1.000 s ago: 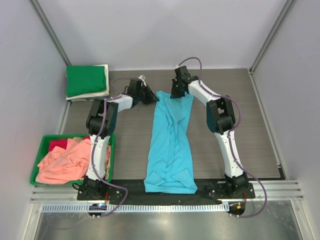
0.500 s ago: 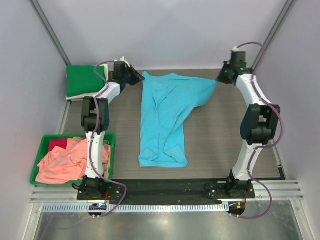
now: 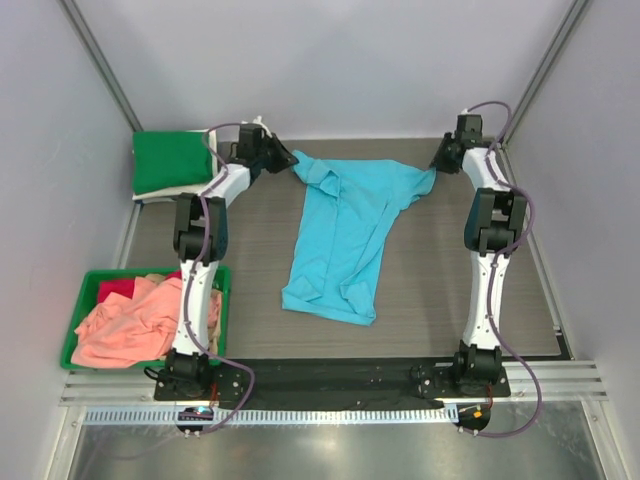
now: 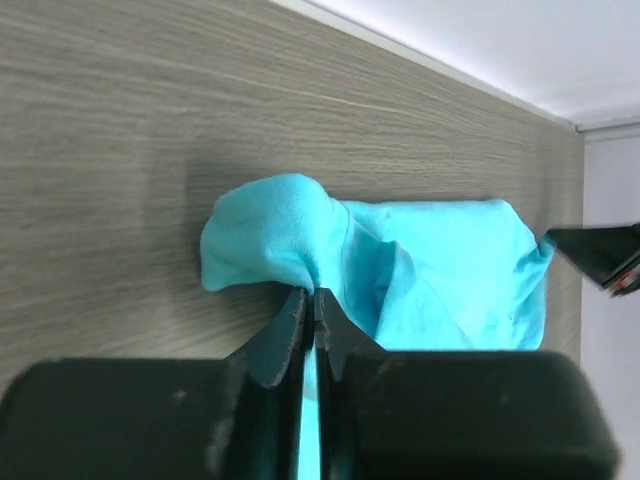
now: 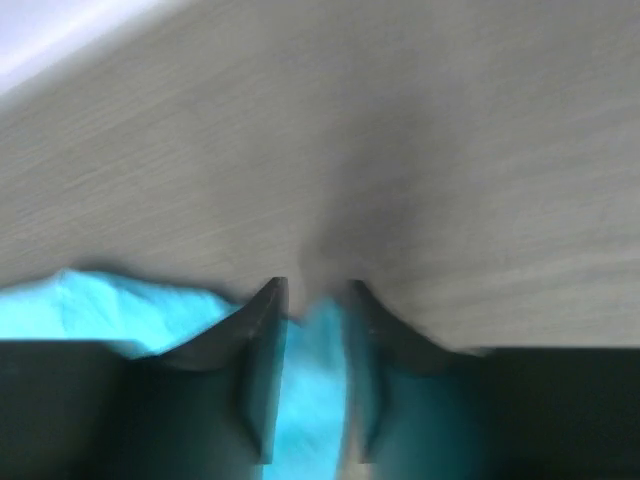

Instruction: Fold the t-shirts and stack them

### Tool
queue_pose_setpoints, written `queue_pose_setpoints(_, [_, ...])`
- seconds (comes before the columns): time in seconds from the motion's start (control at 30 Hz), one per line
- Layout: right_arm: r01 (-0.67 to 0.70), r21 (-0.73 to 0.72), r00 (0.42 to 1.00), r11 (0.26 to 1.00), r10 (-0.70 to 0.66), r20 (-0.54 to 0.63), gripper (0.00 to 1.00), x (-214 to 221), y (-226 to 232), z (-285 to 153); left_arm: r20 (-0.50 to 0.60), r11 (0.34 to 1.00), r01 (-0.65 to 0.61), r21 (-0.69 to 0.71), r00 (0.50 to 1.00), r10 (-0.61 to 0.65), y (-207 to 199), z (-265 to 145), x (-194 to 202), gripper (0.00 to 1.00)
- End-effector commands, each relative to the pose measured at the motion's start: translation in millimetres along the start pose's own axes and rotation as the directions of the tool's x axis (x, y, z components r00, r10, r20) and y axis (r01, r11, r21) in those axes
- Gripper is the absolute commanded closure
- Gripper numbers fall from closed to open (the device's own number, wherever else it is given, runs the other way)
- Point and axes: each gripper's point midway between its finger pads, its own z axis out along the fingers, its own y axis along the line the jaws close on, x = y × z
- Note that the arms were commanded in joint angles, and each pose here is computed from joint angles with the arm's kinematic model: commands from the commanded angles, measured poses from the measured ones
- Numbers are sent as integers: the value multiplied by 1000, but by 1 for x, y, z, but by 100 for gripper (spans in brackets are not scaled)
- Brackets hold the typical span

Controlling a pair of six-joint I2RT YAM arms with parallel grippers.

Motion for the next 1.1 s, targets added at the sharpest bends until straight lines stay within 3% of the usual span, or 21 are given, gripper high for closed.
queue_pose_setpoints(0.0, [52,-41,989,998,-45,143,60,-61,23,-19,-11,997,-43,58,999,44,-20,4,-3,88])
queue_pose_setpoints(0.03, [42,-35,988,999,-36,153,44,-66,23,-20,-11,997,-60,55,998,61,-21,6,-3,78])
queue_pose_setpoints(0.07, [31,-43,984,999,-23,175,30,-77,29,-32,-12,996,-73,47,997,74,-24,7,-1,47])
queue_pose_setpoints(0.13, [-15,-63,984,998,25,174,28,-77,37,-47,-13,994,-108,18,994,108,-24,5,2,27])
queue_pose_setpoints(0.17, [-27,-58,989,998,35,146,27,-59,34,-44,3,993,-119,2,993,119,-26,2,-2,12])
queue_pose_setpoints(0.2, [-14,-90,981,996,31,191,26,-69,52,-73,5,993,-122,1,993,122,-29,0,-3,5])
queue_pose_setpoints(0.23, [-19,-61,990,998,27,141,26,-39,42,-69,-7,992,-124,-18,992,124,-24,-4,2,0])
queue_pose_setpoints(0.3, [-10,-55,981,998,21,194,24,-45,48,-100,27,986,-159,-57,987,161,-38,-26,-10,0])
queue_pose_setpoints(0.33, [-20,-40,982,999,28,186,24,-38,41,-103,-7,979,-170,-111,985,170,-26,-33,5,0])
queue_pose_setpoints(0.4, [-49,-9,989,999,50,136,23,-11,26,-103,33,960,-235,-152,970,243,-54,-64,-1,0])
queue_pose_setpoints(0.53, [-70,-35,995,997,73,75,23,15,22,-100,-54,929,-295,-225,955,290,-77,-109,54,0])
queue_pose_setpoints(0.73, [-134,-65,990,989,136,27,24,28,22,-101,-183,888,-421,-185,902,390,-137,-145,182,10])
queue_pose_setpoints(0.83, [-131,-81,991,988,132,6,24,35,23,-103,-219,873,-448,-194,887,406,-142,-151,218,10])
queue_pose_setpoints(0.97, [-114,-74,993,991,112,-27,24,47,18,-99,-262,903,-385,-193,907,331,-137,-156,244,10])
queue_pose_setpoints(1.07, [-121,-88,992,989,117,-49,24,53,21,-97,-276,899,-398,-186,899,341,-137,-162,262,10])
